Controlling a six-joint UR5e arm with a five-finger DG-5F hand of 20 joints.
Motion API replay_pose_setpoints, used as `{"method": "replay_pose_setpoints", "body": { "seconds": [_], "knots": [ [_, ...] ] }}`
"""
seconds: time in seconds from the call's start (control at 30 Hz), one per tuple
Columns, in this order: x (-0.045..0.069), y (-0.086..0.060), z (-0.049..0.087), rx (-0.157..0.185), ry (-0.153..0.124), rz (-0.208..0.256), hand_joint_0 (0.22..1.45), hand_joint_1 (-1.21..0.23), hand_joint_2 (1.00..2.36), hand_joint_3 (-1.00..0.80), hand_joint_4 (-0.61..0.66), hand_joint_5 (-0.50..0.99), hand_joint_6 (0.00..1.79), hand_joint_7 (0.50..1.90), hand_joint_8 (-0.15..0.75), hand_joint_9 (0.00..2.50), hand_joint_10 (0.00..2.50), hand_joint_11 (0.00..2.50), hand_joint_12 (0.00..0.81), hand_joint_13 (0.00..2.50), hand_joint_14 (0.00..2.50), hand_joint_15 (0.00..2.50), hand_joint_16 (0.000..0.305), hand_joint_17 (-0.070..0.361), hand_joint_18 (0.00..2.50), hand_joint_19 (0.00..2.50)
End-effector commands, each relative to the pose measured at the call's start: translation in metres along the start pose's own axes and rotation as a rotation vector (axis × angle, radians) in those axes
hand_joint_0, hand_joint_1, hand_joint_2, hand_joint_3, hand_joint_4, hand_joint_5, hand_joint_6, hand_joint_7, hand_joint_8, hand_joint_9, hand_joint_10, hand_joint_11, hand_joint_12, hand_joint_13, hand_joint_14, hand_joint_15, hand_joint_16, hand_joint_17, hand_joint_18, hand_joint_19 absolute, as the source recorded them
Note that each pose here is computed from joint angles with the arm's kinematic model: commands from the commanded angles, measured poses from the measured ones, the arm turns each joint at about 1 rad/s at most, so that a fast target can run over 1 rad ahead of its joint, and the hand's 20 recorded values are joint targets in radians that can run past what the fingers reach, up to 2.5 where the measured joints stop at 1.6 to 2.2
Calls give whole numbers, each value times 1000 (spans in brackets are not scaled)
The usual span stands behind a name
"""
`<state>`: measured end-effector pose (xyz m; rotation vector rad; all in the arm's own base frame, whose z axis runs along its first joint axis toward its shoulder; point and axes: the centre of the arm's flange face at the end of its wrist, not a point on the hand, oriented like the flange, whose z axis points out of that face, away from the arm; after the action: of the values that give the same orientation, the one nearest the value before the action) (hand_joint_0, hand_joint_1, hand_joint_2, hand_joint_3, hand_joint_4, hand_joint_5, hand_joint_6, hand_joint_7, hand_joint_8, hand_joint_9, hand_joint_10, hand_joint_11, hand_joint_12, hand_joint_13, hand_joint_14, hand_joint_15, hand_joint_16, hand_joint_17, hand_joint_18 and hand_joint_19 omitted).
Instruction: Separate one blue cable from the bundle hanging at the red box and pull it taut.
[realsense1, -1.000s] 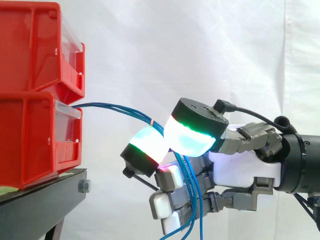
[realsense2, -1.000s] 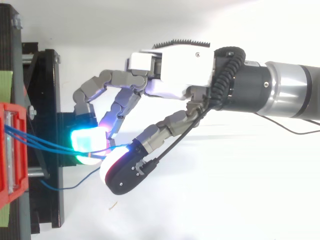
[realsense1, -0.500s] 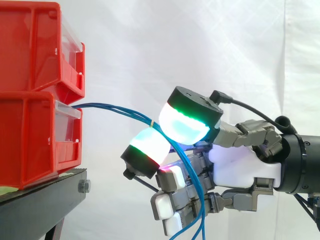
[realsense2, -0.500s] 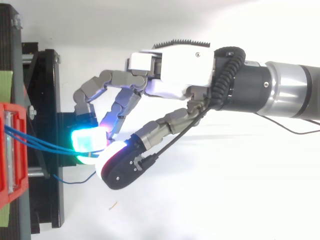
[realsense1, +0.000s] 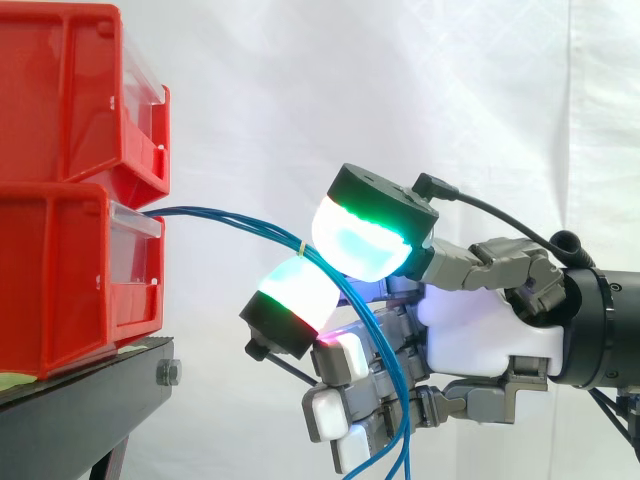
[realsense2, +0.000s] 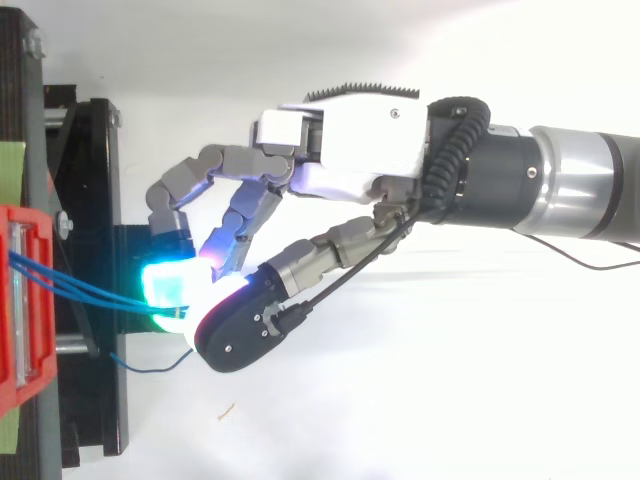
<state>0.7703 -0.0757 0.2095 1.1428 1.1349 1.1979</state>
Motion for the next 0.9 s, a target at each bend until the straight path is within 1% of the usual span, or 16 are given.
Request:
{"method": "replay_pose_setpoints", "body": {
  "seconds": [0.0,0.03,0.07,0.1,0.2,0.23,0.37,0.4,0.43,0.47,0.53,0.57,0.67,0.77,0.83,0.87],
  "knots": [
    [1,-1,-1,6,2,-1,657,-762,1006,-414,159,-180,780,1227,348,968,22,787,359,996,19,519,42,94,978,449],
    [1,-1,-1,6,2,-1,663,-778,1007,-394,154,-184,791,1216,344,957,24,788,358,989,20,520,42,95,978,444],
    [0,-2,-1,14,1,-2,664,-786,1008,-381,150,-184,791,1232,344,948,25,796,359,987,19,519,42,95,978,436],
    [0,-2,-2,22,1,-1,694,-831,1008,-376,170,-194,814,1205,343,939,24,806,357,976,19,513,42,96,977,429],
    [0,-1,-2,22,3,2,726,-873,1006,-433,195,-201,833,1159,339,918,24,804,353,967,19,507,42,96,962,404],
    [1,-2,-2,23,4,2,747,-895,1000,-500,184,-204,843,1146,337,919,24,814,352,967,19,504,43,96,964,387],
    [1,-2,-2,22,4,2,766,-890,1000,-500,185,-202,864,1169,334,937,24,813,345,972,20,494,42,95,965,377],
    [0,-2,-2,20,3,2,762,-884,1000,-500,178,-200,867,1156,335,951,24,823,344,975,19,505,42,95,965,377],
    [0,-1,-2,17,2,2,719,-871,1000,-500,177,-196,867,1150,335,952,25,830,343,977,22,500,42,94,963,379],
    [1,-2,-2,20,3,2,713,-869,1000,-500,171,-196,867,1151,335,953,25,830,342,978,19,498,42,94,964,380],
    [1,-2,-2,23,3,2,613,-820,1000,-500,177,-191,861,1149,342,972,24,825,346,980,21,509,42,94,964,401],
    [1,-2,-2,23,3,2,605,-813,1000,-500,178,-191,861,1150,341,973,25,830,346,981,19,509,42,94,964,400],
    [1,-3,-2,25,3,2,537,-724,1000,-500,199,-194,839,1137,346,976,24,815,359,992,20,504,44,98,991,409],
    [1,-2,-2,23,3,2,540,-671,1000,-500,203,-195,834,1122,347,978,23,816,362,1000,20,504,43,97,995,417],
    [1,-3,-2,25,3,2,608,-642,1000,-500,179,-196,828,1130,339,978,24,808,351,999,21,511,41,92,984,438],
    [1,-3,-2,25,3,2,658,-684,1000,-500,131,-193,828,1147,333,990,24,807,351,1010,19,521,41,92,986,439]
  ]
}}
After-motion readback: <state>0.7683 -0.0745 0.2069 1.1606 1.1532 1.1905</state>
